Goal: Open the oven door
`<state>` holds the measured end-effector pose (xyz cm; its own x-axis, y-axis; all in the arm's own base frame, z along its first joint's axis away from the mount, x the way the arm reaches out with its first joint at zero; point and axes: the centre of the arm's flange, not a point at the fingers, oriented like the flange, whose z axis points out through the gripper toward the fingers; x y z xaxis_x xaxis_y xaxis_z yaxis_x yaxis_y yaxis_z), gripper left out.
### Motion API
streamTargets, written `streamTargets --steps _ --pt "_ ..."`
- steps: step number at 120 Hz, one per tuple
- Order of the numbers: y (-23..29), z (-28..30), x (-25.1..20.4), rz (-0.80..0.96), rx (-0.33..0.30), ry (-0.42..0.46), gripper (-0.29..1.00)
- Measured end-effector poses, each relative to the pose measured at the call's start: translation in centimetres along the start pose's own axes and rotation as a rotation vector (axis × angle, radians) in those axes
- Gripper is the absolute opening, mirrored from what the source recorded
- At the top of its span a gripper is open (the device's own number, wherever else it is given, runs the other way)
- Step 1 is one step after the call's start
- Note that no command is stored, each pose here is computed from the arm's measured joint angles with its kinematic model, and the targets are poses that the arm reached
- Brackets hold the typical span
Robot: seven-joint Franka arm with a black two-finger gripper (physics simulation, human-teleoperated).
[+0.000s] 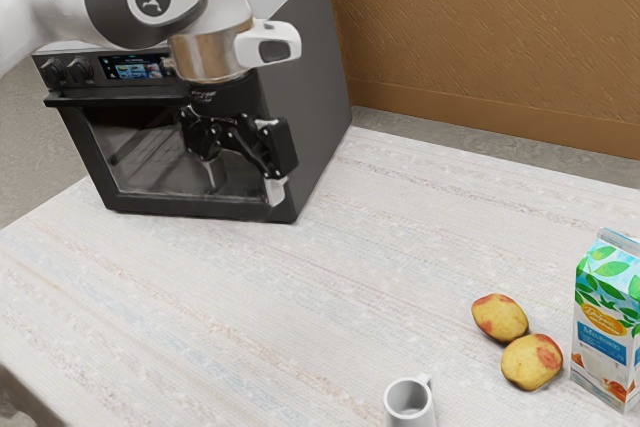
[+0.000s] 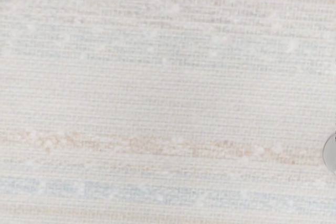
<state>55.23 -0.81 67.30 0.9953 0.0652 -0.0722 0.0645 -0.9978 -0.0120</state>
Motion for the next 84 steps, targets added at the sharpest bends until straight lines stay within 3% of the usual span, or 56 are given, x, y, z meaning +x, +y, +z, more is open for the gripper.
streamTargets --steps 31,37,44,51,57,70,84 --pt "0.1 -0.9 0.8 0.023 -0.014 0.085 0.70" --pt "-0.4 -5.1 -1.3 0.023 -0.024 0.175 0.70" --pt "-1.4 -13.3 -7.6 0.044 -0.011 0.366 0.70" --pt "-2.9 -18.9 -14.1 0.070 0.071 0.524 0.70" --pt "-4.3 -21.1 -18.0 0.070 0.183 0.589 0.70" --pt "-3.5 -18.5 -16.3 0.164 0.386 0.517 0.70" --pt "-7.3 -17.1 -13.8 0.315 0.472 0.474 0.70"
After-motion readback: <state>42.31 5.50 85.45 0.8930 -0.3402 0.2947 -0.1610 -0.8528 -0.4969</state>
